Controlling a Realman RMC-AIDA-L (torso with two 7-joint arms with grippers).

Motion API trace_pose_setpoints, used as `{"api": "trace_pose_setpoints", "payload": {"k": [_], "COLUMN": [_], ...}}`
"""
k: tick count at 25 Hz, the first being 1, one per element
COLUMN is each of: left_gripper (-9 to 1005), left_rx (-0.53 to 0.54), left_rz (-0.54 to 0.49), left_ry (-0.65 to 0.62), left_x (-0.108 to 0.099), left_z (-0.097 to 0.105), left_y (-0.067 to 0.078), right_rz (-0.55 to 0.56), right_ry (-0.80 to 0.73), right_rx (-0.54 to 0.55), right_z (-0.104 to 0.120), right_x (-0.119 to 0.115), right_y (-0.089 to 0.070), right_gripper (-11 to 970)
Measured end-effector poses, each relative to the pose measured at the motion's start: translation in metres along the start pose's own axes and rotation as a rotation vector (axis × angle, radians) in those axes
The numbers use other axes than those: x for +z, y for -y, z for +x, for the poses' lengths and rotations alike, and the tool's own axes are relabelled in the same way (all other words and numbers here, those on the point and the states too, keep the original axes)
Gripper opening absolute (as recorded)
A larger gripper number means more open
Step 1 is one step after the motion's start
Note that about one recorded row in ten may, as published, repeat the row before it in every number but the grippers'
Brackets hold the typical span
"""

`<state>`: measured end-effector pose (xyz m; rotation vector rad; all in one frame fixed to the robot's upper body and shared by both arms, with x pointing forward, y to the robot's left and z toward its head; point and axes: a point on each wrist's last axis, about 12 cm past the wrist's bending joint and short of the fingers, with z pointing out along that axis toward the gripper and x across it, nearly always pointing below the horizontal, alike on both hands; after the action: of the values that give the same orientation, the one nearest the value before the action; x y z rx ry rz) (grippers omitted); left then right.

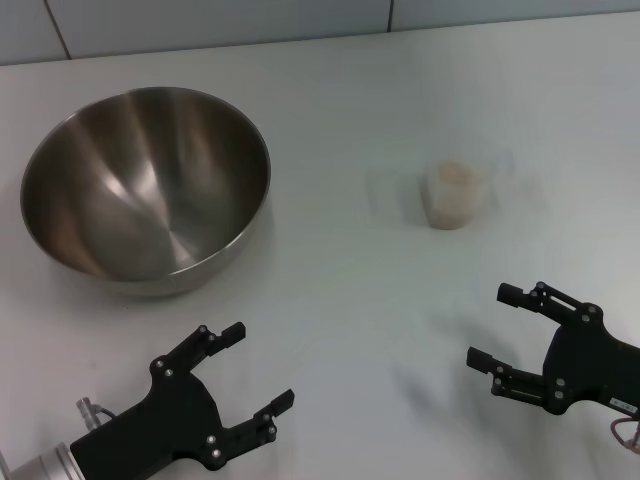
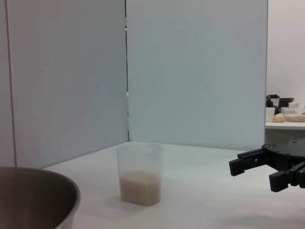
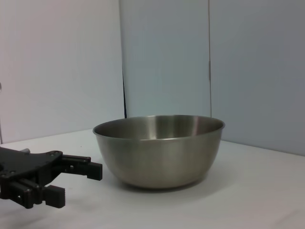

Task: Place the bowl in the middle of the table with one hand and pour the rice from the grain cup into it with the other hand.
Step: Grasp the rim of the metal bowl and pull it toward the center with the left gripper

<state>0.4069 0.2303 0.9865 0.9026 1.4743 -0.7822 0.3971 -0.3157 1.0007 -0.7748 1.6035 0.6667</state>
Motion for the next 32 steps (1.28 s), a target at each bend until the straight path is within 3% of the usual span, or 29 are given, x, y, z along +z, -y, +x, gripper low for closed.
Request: {"api": "trace_pose_setpoints", "payload": {"k": [10,15,17,19,20,21,26,28,29,30,32], "left_gripper": [863,863,863,863,863,863,863,863,863,863,863], "left_rx": [-0.003,0.006,-0.011,-0.064,-0.155,-0.155,-0.265,-0.265,-0.287,-0.309,-0.301], "left_rz": [-0.021,-0.249,-0.309,-0.338,-0.353,-0.353,-0.377,-0.377,-0.387,-0.415,-0.420], "left_ry": [0.041,0.238,0.285,0.293,0.267,0.267,0.201,0.201,0.186,0.138,0.117], "left_x": [-0.002,-0.026,-0.034,-0.040,-0.045,-0.045,-0.050,-0.050,-0.050,-0.050,-0.049], "left_z": [-0.004,-0.023,-0.029,-0.035,-0.040,-0.040,-0.058,-0.058,-0.064,-0.078,-0.084], "left_y": [-0.001,-0.016,-0.029,-0.051,-0.077,-0.077,-0.124,-0.124,-0.135,-0.160,-0.167], "right_rz": [0.003,0.002,0.003,0.004,0.004,0.003,-0.001,-0.002,-0.002,-0.003,-0.005], "right_ry": [-0.001,-0.004,-0.005,-0.006,-0.006,-0.006,0.000,0.001,0.002,0.003,0.007], "right_rx": [-0.001,-0.003,-0.004,-0.005,-0.005,-0.005,-0.003,-0.002,-0.002,-0.002,-0.002], "right_z": [0.000,0.000,0.001,0.001,0.001,0.001,0.000,0.000,0.000,0.000,-0.001], "right_x": [0.000,-0.001,-0.001,-0.001,-0.001,-0.001,-0.001,-0.001,-0.001,-0.001,-0.001], "right_y": [0.000,0.000,0.000,0.000,0.000,0.000,0.000,0.000,0.000,0.000,-0.001], "right_gripper": [833,833,833,833,833,833,833,833,833,833,833]}}
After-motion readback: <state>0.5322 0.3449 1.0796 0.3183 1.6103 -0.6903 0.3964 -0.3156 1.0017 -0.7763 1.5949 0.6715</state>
